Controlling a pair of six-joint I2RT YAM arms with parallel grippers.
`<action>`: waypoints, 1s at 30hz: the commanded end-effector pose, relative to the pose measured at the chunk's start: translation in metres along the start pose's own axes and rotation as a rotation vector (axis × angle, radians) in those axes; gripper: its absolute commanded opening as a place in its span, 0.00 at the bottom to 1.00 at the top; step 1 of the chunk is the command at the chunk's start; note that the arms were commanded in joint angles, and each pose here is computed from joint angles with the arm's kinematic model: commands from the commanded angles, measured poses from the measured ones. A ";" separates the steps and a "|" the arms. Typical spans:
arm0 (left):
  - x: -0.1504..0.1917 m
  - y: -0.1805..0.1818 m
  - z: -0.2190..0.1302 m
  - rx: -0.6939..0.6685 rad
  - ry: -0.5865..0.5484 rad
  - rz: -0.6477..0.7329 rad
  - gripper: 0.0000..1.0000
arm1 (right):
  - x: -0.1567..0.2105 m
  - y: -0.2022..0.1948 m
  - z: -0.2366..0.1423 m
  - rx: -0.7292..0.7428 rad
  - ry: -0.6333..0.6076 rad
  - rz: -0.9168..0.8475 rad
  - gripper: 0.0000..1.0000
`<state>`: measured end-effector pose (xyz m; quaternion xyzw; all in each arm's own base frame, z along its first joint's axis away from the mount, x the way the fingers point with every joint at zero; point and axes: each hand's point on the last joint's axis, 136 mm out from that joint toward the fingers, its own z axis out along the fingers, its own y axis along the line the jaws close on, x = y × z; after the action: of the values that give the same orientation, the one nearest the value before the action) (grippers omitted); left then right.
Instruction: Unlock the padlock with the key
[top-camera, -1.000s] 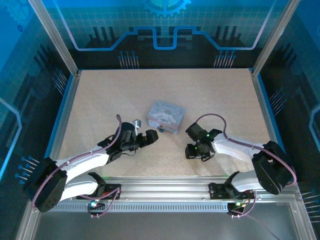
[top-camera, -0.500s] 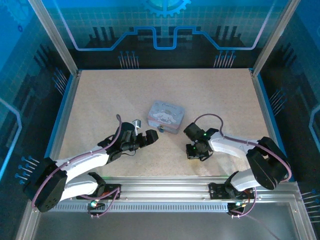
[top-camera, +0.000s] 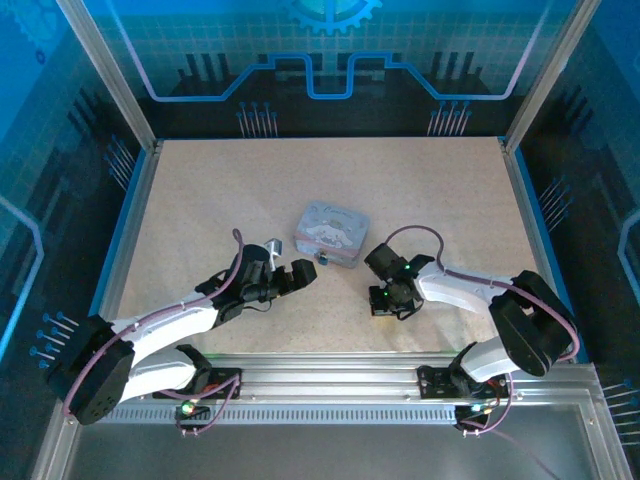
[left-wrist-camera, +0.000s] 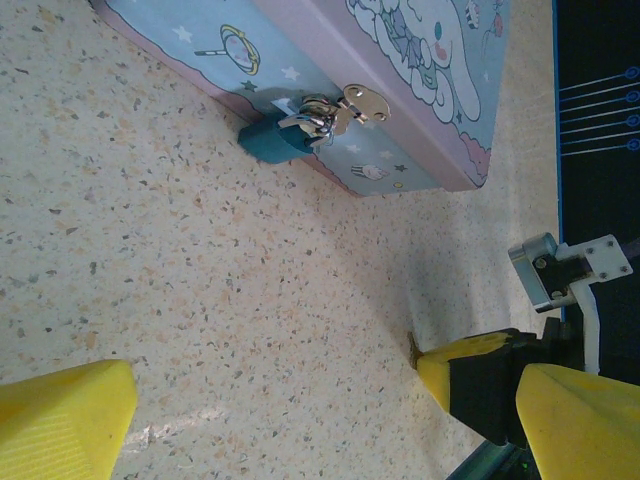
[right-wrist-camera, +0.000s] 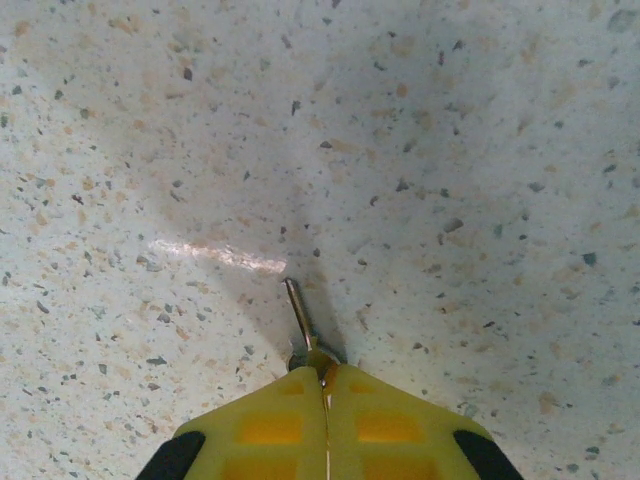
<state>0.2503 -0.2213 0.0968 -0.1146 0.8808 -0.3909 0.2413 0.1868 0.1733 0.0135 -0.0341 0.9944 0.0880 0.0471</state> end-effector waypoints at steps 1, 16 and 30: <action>0.000 -0.002 0.000 -0.006 -0.001 0.012 0.99 | 0.013 -0.007 0.008 0.040 0.046 -0.002 0.04; -0.008 -0.016 -0.012 0.037 -0.037 0.032 0.99 | -0.001 0.001 -0.008 -0.032 -0.083 -0.045 0.00; -0.015 -0.057 -0.016 0.182 -0.020 0.006 0.96 | -0.038 0.043 -0.063 -0.292 -0.400 -0.128 0.00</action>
<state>0.2527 -0.2285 0.1285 -0.1028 0.8596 -0.4271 0.2610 0.2081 0.1915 0.0665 -0.0651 0.9590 0.1943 0.1959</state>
